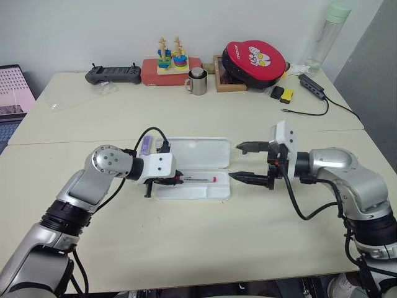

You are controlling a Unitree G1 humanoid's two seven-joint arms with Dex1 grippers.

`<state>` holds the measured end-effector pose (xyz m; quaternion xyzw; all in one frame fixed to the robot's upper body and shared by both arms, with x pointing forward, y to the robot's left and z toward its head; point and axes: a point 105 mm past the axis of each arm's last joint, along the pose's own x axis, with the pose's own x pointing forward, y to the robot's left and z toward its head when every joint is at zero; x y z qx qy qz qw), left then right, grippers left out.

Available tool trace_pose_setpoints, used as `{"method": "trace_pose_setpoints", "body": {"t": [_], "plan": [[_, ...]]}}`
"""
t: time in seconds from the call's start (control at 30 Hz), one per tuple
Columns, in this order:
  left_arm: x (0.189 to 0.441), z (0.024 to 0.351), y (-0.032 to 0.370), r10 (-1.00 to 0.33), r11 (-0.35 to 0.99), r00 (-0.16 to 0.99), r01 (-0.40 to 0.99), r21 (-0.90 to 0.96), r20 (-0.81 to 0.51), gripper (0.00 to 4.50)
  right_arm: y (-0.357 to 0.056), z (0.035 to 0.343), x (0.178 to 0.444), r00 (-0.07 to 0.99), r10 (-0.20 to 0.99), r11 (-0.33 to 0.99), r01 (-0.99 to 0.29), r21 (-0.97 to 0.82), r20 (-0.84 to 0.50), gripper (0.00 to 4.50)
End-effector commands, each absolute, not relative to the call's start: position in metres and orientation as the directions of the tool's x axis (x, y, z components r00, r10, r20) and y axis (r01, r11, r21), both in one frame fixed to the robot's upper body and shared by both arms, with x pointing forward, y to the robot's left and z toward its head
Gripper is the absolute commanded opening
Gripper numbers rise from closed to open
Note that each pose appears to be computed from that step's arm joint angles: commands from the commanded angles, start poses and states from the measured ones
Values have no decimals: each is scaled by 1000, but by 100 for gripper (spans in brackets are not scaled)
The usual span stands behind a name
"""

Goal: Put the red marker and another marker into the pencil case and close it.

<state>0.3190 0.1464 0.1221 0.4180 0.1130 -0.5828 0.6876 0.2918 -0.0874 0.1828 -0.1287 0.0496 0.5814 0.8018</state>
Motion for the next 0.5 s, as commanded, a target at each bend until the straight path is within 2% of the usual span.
{"method": "trace_pose_setpoints", "body": {"t": [0.03,0.27,0.37,0.5], "plan": [[321,131,145,-720,-18,314,883,469,-619,76,-84,194,288,317,925,278,-941,-194,-210,450],[319,133,144,-729,13,323,888,460,-603,212,-81,195,288,309,928,270,-943,-196,-208,450],[317,143,143,-747,32,332,883,468,-576,276,-81,197,288,304,932,266,-944,-196,-199,450],[312,182,138,-820,197,400,868,455,-408,351,-77,209,288,286,948,257,-947,-190,-141,450]]}}
